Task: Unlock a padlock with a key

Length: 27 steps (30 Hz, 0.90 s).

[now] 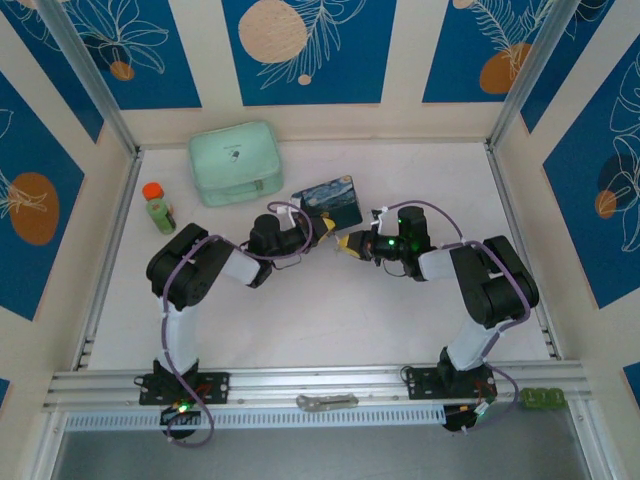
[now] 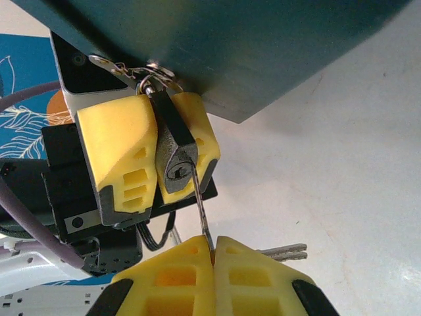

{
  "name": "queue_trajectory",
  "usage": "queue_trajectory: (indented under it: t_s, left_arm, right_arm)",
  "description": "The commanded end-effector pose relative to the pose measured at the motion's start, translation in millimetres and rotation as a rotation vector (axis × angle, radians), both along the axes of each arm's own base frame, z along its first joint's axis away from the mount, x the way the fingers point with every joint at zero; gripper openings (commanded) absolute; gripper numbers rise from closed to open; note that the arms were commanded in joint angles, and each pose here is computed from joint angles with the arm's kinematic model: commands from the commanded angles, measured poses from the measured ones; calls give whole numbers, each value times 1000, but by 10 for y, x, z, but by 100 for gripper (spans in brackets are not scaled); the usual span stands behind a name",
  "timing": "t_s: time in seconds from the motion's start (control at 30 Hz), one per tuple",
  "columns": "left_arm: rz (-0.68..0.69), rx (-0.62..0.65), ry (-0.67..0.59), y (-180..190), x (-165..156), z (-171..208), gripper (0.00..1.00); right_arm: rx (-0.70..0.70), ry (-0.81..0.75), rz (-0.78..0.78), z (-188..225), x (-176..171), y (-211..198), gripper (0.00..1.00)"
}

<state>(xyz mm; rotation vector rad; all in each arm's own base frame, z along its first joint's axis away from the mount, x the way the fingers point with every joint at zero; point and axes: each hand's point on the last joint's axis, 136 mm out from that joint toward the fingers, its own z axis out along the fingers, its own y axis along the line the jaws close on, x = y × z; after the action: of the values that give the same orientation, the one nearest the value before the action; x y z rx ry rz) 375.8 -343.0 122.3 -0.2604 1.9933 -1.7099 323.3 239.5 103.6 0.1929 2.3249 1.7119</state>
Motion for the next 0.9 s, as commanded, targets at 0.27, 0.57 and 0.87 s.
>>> queue_trajectory:
  t_s: [0.27, 0.57, 0.87]
  left_arm:
    - [-48, -25, -45, -107, -68, 63, 0]
    - [-76, -44, -55, -174, -115, 124, 0]
    - [-116, -74, -81, -202, -254, 167, 0]
  right_arm:
    - [-1, -36, 30, 118, -108, -18, 0]
    - [55, -12, -4, 129, 63, 23, 0]
    - [87, 106, -100, 175, 347, -55, 0]
